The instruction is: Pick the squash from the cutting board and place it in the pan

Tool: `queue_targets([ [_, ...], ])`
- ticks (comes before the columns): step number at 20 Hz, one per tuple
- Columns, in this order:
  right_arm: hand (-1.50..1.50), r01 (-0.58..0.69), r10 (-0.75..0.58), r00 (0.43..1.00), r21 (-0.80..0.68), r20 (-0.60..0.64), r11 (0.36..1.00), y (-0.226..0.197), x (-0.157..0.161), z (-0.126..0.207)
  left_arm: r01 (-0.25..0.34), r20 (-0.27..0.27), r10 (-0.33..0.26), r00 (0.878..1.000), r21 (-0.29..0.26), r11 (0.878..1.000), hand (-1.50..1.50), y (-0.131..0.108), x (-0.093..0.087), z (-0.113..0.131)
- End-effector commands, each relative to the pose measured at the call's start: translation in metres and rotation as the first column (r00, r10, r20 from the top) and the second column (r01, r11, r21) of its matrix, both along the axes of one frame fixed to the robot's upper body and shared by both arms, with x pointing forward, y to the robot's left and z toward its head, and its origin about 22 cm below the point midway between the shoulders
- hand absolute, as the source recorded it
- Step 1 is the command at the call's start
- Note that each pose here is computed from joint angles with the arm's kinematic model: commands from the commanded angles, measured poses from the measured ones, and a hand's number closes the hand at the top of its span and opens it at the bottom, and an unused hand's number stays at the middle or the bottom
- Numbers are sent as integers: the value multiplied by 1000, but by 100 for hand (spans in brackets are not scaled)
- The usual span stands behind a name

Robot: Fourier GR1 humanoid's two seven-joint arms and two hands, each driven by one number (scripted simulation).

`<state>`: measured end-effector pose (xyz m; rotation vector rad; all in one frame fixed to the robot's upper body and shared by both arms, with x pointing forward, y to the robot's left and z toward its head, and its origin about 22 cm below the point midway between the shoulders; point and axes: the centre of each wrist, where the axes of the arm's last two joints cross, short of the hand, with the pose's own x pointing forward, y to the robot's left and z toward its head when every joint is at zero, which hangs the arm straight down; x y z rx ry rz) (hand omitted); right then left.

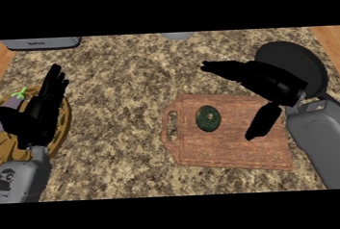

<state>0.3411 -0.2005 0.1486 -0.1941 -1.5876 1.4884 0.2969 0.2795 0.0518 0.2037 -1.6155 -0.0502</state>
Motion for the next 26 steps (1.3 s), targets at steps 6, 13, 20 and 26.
queue_targets([
  [6,-150,-37,29,996,-90,-86,995,7,19,-32,11,9,-11,1000,-1,1000,0,-3,-4,-12],
  [13,-150,-78,66,994,-153,-82,985,17,11,-54,-9,21,9,1000,10,1000,0,-7,-11,-14],
  [20,-150,-66,54,997,-248,-54,967,24,15,-58,10,7,-10,1000,-16,1000,0,-1,-5,-6],
  [26,-150,-56,54,998,-365,-17,929,47,17,-75,-3,7,3,1000,-1,1000,0,-16,-4,-13],
])
